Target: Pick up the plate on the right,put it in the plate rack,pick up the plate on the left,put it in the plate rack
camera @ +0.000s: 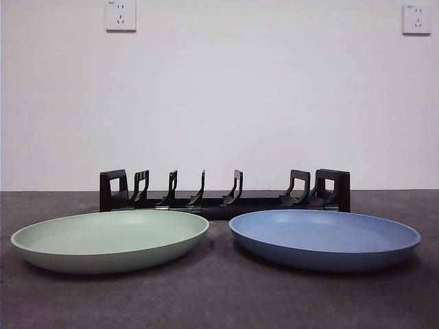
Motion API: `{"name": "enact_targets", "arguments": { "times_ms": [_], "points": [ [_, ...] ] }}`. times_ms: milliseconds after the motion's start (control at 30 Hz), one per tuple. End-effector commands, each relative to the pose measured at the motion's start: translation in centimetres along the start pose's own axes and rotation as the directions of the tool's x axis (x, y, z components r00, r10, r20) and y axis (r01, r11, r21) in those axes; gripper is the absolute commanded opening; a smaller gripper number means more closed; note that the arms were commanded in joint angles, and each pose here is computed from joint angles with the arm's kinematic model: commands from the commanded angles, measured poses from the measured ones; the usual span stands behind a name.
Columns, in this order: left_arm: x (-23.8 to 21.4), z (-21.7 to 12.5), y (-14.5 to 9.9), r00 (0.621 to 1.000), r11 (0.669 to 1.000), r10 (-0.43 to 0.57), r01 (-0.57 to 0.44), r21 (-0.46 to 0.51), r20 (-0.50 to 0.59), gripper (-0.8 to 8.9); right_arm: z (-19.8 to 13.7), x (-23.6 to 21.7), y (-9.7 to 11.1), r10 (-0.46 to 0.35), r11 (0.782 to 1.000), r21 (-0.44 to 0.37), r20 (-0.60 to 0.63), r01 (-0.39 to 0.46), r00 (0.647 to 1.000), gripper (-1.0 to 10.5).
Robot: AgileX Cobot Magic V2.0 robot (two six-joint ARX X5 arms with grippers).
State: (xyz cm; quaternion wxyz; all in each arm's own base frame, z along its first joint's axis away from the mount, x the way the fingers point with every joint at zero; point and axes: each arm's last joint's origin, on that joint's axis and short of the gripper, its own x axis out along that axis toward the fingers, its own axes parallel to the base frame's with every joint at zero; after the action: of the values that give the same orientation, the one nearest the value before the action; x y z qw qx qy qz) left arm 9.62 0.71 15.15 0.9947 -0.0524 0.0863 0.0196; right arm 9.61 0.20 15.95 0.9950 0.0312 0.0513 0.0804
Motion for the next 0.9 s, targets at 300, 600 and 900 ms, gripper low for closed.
{"name": "enact_targets", "arguments": {
  "times_ms": [300,600,900],
  "points": [
    [-1.0,2.6,-1.0,0.971,0.963,-0.238,0.237,-0.130,0.013,-0.07,3.1,-0.6,0.4,0.038,0.974,0.223,0.050,-0.048,0.998,-0.1],
    [-2.8,8.3,-2.1,0.910,0.901,-0.416,0.411,-0.138,-0.002,-0.07,9.6,-1.8,1.3,0.134,0.977,0.175,-0.069,-0.121,0.989,-0.1],
    [-4.5,13.5,-3.1,0.833,0.855,-0.519,0.511,-0.091,-0.190,-0.07,16.8,-2.7,1.9,0.170,0.985,0.037,-0.302,-0.167,0.938,-0.1]
  ]
}}
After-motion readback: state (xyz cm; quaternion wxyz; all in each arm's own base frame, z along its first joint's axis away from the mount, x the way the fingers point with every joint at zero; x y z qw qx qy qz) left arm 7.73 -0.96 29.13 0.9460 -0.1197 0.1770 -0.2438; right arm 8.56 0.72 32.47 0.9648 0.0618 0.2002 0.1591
